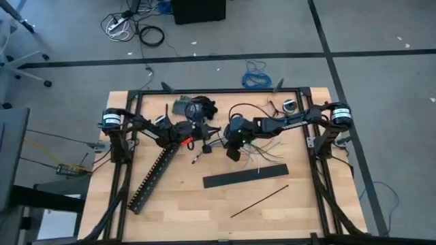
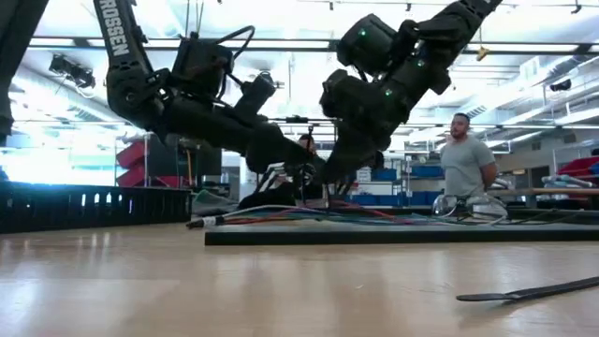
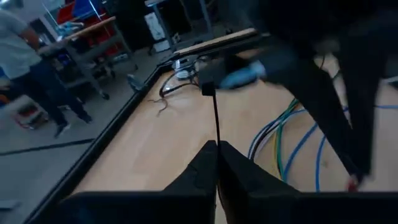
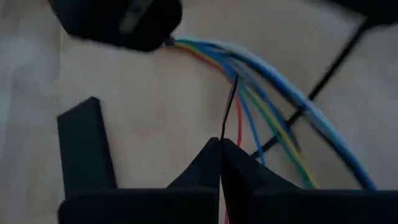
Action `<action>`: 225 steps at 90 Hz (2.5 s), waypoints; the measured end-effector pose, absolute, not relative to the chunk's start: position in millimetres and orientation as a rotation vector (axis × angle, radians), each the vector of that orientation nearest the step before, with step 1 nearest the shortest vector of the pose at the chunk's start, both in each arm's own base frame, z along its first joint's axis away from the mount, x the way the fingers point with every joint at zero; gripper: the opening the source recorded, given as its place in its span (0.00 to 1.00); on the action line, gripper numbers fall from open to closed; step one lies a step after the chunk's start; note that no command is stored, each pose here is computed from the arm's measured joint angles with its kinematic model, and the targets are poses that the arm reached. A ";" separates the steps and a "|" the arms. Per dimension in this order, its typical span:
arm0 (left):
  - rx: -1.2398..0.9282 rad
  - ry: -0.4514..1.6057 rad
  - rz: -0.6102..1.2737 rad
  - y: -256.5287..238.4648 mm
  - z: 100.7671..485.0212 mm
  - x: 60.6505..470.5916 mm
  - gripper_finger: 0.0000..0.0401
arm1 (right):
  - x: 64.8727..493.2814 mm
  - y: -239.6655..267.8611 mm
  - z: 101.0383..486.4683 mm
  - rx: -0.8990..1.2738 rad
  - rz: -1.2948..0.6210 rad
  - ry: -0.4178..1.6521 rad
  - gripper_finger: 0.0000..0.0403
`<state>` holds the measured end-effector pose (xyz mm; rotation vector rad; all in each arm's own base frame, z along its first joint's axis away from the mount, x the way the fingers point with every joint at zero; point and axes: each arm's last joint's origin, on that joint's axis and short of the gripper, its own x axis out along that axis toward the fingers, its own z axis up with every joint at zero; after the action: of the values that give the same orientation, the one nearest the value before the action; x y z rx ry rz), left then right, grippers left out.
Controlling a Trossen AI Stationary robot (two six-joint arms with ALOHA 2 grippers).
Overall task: Ziptie cables
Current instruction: Wrap the black zip tie on the cable wires
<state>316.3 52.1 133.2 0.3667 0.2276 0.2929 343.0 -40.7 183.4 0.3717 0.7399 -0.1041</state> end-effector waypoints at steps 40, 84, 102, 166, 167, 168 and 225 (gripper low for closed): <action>0.612 0.281 0.396 29.2 135.2 317.9 0.00 | 339.2 -54.8 193.3 0.456 -0.055 0.701 0.00; 0.745 0.304 0.391 21.6 135.9 318.2 0.00 | 340.0 -55.5 194.8 0.464 -0.004 0.686 0.00; 0.747 0.303 0.386 19.4 135.9 318.3 0.00 | 339.6 -56.5 194.5 0.456 -0.004 0.689 0.00; 0.829 0.326 0.390 15.0 136.0 318.3 0.00 | 339.4 -59.5 195.1 0.460 0.016 0.681 0.00; 0.831 0.327 0.391 15.1 136.0 318.3 0.00 | 339.4 -59.5 195.1 0.460 0.017 0.681 0.00; 0.833 0.328 0.392 15.1 136.0 318.2 0.00 | 339.5 -59.5 195.2 0.461 0.019 0.680 0.00; 0.911 0.273 0.412 7.1 143.5 319.0 0.00 | 339.6 -63.6 198.2 0.505 0.116 0.654 0.00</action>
<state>319.0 7.1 143.5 0.9110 0.2732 0.4119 339.6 -63.6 198.2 0.5052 0.6540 0.1160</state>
